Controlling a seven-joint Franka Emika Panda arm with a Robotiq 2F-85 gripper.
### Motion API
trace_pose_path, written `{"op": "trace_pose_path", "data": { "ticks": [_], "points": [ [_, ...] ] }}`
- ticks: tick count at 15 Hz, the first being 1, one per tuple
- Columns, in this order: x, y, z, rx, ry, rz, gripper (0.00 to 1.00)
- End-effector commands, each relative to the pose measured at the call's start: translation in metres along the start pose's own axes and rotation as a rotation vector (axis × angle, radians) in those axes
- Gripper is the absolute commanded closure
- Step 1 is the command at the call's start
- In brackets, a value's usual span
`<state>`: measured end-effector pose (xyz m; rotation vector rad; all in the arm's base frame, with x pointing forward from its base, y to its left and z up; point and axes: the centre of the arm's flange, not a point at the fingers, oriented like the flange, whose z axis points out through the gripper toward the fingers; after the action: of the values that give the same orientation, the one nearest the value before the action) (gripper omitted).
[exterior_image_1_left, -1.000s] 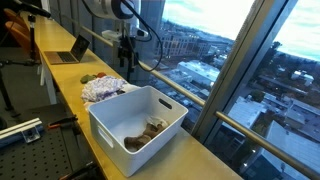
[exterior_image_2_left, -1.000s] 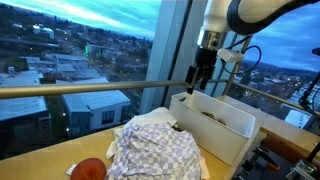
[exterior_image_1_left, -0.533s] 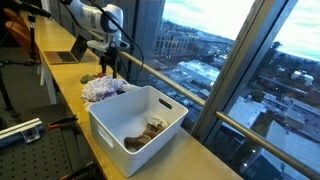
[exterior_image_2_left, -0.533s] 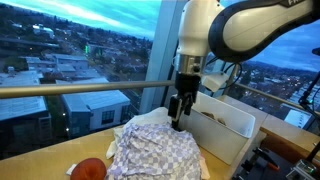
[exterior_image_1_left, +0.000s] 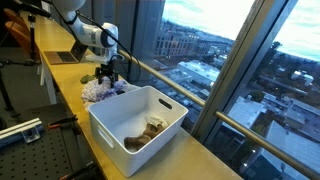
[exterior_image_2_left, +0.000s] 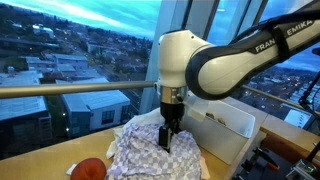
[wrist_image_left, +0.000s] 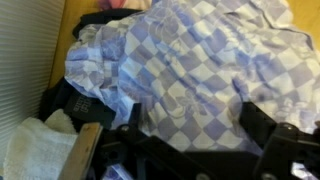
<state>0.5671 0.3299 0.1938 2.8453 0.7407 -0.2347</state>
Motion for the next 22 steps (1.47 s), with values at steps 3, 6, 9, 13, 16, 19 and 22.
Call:
{"op": "trace_pose_path", "data": {
  "ticks": [3,6,9,13,16,19,22],
  "points": [
    [0.04,-0.004,0.05,-0.011,-0.008,-0.098,0.0],
    [0.05,0.0,0.088,-0.002,-0.05,-0.108,0.0],
    [0.051,0.007,0.111,0.015,-0.082,-0.095,0.0],
    [0.046,0.015,0.114,0.017,-0.1,-0.07,0.26],
    [0.043,0.022,0.106,0.025,-0.099,-0.062,0.47],
    [0.045,0.029,0.098,0.041,-0.099,-0.048,0.68],
    [0.042,0.032,0.083,0.071,-0.099,-0.03,0.92]
  ]
}}
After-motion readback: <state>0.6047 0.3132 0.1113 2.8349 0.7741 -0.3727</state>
